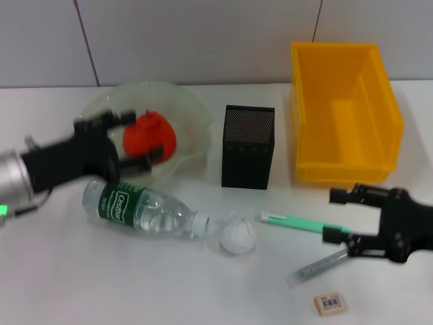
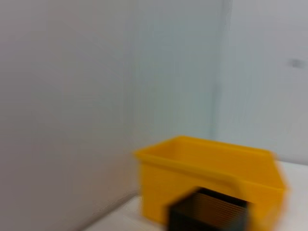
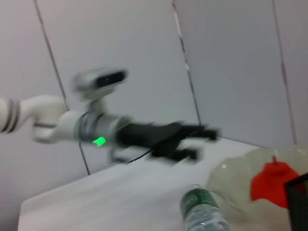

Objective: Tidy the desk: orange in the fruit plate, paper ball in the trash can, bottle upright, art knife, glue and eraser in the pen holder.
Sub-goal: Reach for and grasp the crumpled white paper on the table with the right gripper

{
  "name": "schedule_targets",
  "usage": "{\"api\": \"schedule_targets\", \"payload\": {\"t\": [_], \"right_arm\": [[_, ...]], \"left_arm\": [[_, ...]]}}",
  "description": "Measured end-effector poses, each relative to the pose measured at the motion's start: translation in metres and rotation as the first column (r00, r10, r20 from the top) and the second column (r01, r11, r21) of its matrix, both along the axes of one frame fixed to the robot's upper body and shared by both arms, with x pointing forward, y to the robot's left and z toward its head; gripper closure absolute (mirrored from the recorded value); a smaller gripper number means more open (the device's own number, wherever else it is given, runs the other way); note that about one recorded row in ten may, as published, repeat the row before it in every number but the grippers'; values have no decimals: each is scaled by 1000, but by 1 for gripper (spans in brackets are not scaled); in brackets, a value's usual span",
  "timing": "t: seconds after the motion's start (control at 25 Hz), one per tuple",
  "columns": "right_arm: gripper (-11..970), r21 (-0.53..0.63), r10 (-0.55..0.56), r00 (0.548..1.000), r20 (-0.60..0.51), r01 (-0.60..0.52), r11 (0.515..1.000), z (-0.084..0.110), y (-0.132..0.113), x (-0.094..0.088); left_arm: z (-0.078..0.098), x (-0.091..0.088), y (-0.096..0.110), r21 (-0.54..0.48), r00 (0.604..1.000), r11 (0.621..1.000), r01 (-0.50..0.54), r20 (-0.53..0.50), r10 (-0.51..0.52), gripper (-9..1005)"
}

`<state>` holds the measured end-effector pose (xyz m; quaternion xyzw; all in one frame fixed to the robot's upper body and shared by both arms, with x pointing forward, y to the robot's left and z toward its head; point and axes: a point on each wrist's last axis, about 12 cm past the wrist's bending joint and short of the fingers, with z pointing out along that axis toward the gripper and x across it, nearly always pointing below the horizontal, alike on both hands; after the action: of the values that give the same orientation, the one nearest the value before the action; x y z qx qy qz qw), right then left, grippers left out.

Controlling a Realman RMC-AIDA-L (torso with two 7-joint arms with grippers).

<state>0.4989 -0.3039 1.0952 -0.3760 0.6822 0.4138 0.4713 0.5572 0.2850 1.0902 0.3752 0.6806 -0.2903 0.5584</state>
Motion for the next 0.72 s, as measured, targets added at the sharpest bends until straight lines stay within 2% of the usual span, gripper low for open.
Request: {"api": "schedule_targets", "payload": {"t": [0.04, 0.08, 0.12, 0.24, 0.28, 0.32, 0.44, 0.48, 0.52, 0.56, 0.64, 0.68, 0.72], "right_arm": [[247, -9, -4, 1000, -20, 3, 1000, 6, -2, 3], [248, -45, 2, 998, -57, -5, 999, 24, -6, 8], [248, -45, 2, 998, -57, -5, 999, 24, -6, 8], [250, -140, 5, 994, -113, -21, 990, 52, -5, 20], [251, -239, 21, 989, -147, -56, 969, 69, 5, 29], [252, -239, 21, 989, -147, -56, 969, 69, 5, 29], [253, -377, 38, 975, -217, -120, 918, 86, 32, 42], [254, -464, 27, 964, -263, -151, 873, 94, 57, 53], [255, -464, 27, 964, -263, -151, 873, 94, 57, 53], [255, -500, 15, 961, -277, -158, 851, 96, 68, 57], [257, -577, 1, 953, -302, -183, 796, 98, 93, 64], [257, -642, -15, 952, -307, -195, 741, 98, 116, 69], [258, -642, -15, 952, -307, -195, 741, 98, 116, 69]], "left_arm": [[-6, -10, -1, 4, 999, 999, 35, 8, -35, 166], [-18, -28, -1, 2, 997, 997, 75, 10, -75, 162], [-18, -28, -1, 2, 997, 997, 75, 10, -75, 158], [-35, -49, 3, -11, 997, 997, 81, -9, -81, 145], [-44, -61, 7, -13, 998, 998, 67, -20, -68, 146], [-44, -61, 7, -13, 998, 998, 67, -20, -68, 148], [-53, -77, 14, -12, 998, 999, 46, -45, -47, 150], [-55, -81, 15, -13, 998, 999, 41, -53, -42, 150], [-57, -84, 17, -16, 998, 999, 36, -59, -37, 150], [-58, -88, 19, -20, 997, 999, 35, -63, -36, 151], [-58, -92, 19, -33, 997, 999, 40, -65, -42, 152], [-58, -94, 19, -41, 997, 998, 47, -65, -50, 152], [-58, -94, 19, -41, 997, 998, 47, -65, -50, 152]]}}
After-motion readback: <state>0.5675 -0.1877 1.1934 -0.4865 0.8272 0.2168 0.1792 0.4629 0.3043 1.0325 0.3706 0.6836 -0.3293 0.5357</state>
